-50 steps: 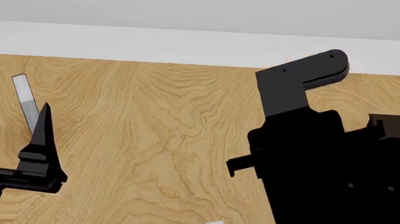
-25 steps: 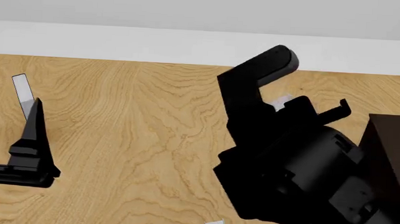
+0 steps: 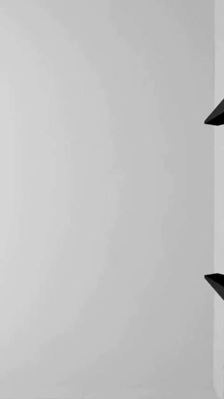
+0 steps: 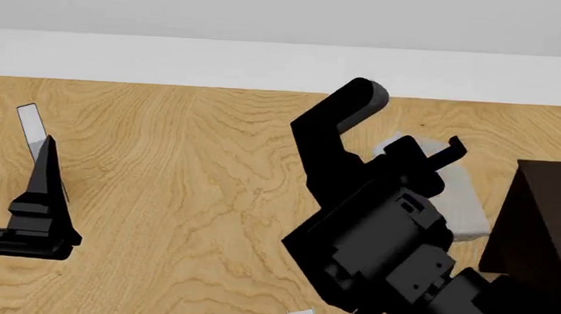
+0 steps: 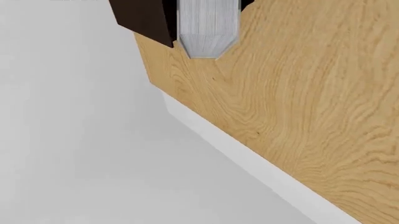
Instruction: Pick up the book on the right and place it on the cabinet shelf.
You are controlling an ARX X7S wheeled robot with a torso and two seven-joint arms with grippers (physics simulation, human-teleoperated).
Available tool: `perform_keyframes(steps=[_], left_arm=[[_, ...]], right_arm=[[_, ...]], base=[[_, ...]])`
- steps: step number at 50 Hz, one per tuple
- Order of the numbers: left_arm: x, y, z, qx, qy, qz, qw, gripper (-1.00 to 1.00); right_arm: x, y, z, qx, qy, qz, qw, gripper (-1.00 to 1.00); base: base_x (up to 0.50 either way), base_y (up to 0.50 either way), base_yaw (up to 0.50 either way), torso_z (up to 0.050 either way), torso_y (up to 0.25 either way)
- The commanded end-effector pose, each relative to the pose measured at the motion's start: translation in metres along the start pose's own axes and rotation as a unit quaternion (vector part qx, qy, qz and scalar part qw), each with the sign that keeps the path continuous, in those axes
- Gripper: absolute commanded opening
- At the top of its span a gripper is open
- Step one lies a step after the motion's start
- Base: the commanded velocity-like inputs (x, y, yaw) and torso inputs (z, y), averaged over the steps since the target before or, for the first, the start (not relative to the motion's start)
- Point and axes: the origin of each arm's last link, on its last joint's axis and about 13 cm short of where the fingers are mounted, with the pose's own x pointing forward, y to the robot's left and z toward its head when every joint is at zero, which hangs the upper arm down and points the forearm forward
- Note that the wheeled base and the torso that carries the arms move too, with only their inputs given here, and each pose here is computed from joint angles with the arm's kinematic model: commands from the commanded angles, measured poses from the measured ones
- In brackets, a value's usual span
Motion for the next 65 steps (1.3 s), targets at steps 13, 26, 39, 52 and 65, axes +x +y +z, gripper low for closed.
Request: perform_keyframes(steps=[13, 26, 39, 52, 65], left_arm=[[0.001, 0.001, -0.001, 0.001, 0.000, 0.003, 1.000, 1.00], [0.001, 0.001, -0.001, 0.001, 0.001, 0.004, 1.000, 1.00], [0.001, 0.001, -0.002, 0.002, 0.002, 0.003, 1.000, 1.00], [0.001, 0.001, -0.002, 0.001, 0.001, 0.002, 1.000, 1.00], [0.002, 0.001, -0.003, 0.001, 0.003, 0.002, 1.000, 1.00]], right_arm=[[0.037, 0.007, 0.003, -0.049, 0.004, -0.038, 0.998, -1.00], [0.040, 0.016, -0.003, -0.066, 0.028, -0.054, 0.996, -1.00], [0.035, 0.024, -0.014, -0.069, 0.053, -0.053, 0.995, -1.00], [0.031, 0.026, -0.021, -0.077, 0.079, -0.053, 0.993, -1.00], [0.028, 0.027, -0.024, -0.100, 0.087, -0.062, 0.989, -1.00]], base=[[0.00, 0.00, 0.00, 0.000, 0.002], [0.00, 0.00, 0.00, 0.000, 0.002], [0.00, 0.00, 0.00, 0.001, 0.002], [0.00, 0.00, 0.00, 0.000, 0.002], [0.00, 0.00, 0.00, 0.000, 0.001]])
